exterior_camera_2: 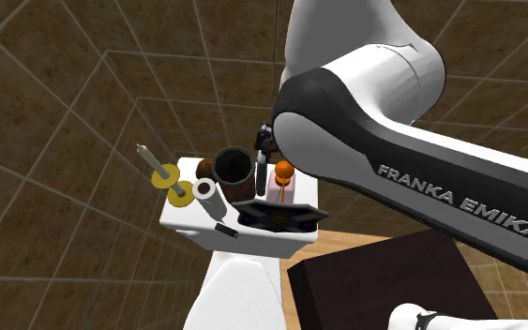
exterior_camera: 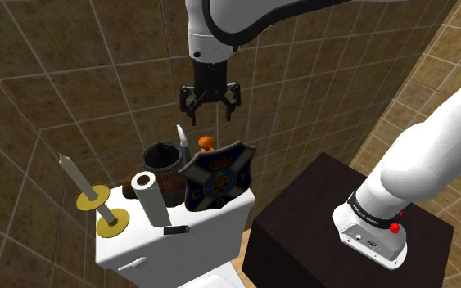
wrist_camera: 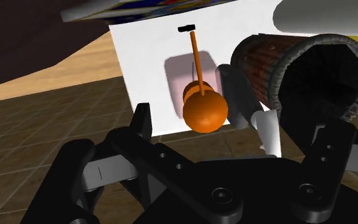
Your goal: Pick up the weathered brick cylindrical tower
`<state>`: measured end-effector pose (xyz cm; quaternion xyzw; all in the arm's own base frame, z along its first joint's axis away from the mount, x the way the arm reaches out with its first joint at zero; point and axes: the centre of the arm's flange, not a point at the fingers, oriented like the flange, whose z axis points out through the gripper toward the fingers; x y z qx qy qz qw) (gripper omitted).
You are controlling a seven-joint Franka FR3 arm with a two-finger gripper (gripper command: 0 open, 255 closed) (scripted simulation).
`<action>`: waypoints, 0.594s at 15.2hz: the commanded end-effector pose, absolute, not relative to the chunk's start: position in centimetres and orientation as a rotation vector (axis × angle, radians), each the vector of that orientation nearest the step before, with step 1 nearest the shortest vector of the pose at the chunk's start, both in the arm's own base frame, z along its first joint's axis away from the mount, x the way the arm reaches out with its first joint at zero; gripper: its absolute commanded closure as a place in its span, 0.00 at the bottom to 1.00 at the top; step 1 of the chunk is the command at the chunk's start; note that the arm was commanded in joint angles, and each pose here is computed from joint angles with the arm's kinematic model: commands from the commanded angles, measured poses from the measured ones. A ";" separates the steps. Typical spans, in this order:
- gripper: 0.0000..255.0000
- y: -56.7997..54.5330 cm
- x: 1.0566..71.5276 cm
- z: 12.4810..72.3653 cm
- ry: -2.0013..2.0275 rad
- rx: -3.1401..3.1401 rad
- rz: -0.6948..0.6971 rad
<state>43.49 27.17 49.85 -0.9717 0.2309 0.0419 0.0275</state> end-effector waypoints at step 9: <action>0.00 36.0 52.3 46.5 1.042 -2.877 0.205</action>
